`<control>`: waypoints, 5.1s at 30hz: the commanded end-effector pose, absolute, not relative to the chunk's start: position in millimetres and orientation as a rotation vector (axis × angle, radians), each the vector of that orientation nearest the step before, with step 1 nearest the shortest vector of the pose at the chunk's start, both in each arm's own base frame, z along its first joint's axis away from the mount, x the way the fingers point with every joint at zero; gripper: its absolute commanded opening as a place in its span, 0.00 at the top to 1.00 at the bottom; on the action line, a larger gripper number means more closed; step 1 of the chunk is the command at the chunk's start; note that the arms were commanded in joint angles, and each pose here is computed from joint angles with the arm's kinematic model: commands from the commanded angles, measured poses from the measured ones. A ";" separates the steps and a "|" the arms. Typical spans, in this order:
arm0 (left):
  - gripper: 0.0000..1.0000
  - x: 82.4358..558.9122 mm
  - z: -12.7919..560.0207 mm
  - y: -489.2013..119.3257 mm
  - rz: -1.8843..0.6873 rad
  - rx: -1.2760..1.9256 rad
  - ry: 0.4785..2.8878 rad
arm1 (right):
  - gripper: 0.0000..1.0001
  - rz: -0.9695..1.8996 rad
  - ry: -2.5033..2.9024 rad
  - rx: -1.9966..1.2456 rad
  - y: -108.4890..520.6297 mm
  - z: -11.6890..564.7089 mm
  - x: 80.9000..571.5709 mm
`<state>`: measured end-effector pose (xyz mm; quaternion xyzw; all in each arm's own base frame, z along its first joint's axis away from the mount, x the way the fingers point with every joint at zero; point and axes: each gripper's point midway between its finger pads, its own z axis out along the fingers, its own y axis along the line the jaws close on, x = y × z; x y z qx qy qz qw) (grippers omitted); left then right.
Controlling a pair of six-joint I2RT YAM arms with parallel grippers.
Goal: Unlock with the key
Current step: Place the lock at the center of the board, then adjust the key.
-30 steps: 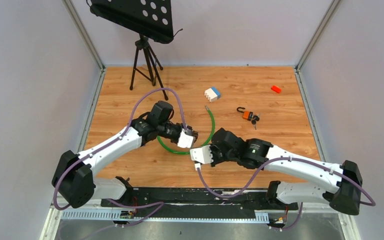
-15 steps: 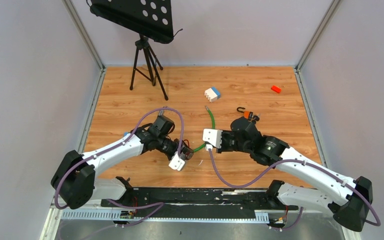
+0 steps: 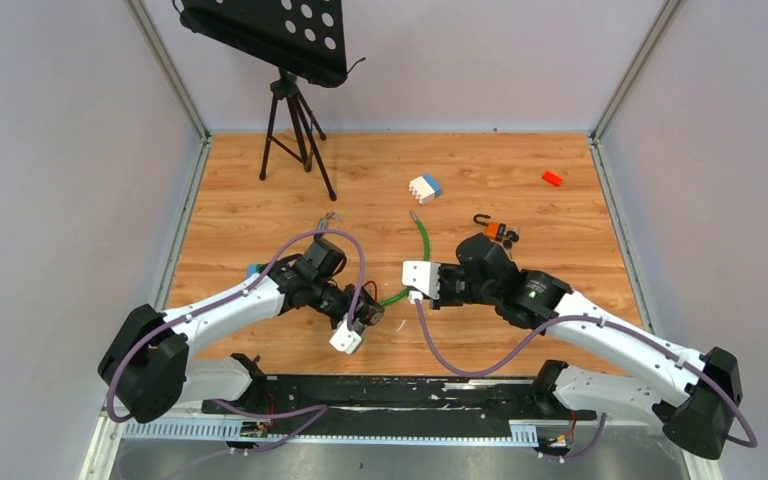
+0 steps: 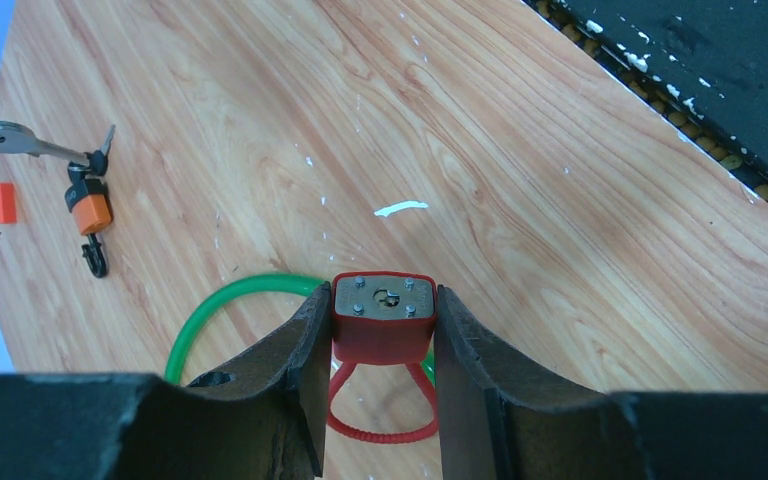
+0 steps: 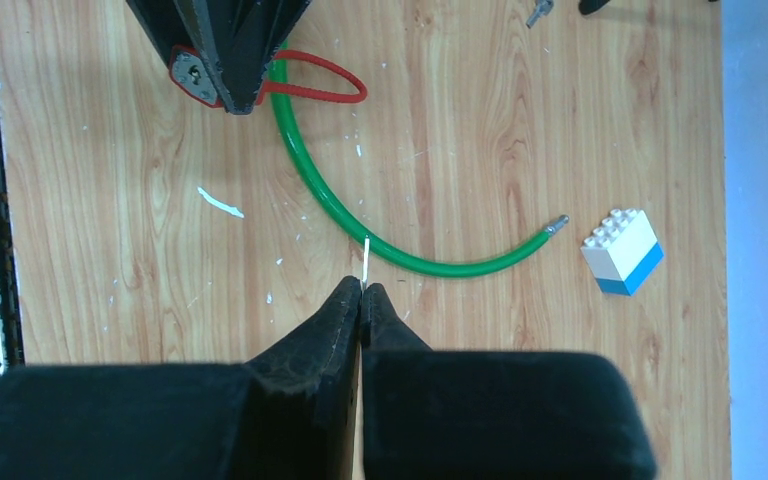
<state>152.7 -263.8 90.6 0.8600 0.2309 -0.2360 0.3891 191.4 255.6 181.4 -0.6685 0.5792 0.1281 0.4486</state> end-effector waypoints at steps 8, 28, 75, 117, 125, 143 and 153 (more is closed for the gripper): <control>1.00 158.3 100.2 -269.4 -0.518 2.155 0.487 | 1.00 0.369 1.375 -1.713 268.1 178.1 179.9; 1.00 195.7 83.1 -270.3 -0.451 2.162 0.763 | 1.00 0.334 1.516 -1.693 254.5 157.3 198.3; 0.52 215.7 221.3 -373.7 -0.982 1.641 1.195 | 1.00 0.719 1.613 -1.358 225.8 226.6 223.5; 1.00 196.0 205.3 -385.2 -0.952 1.718 1.143 | 0.76 0.751 1.670 -1.278 213.3 223.9 228.4; 1.00 195.2 207.3 -385.6 -0.959 1.709 1.139 | 0.71 0.804 1.673 -1.307 215.9 218.2 221.6; 1.00 195.9 208.9 -387.1 -0.979 1.667 1.158 | 0.64 0.770 1.776 -1.259 214.4 201.9 238.6; 1.00 195.7 205.8 -386.4 -0.975 1.675 1.160 | 0.80 0.732 1.747 -1.260 211.1 207.1 238.6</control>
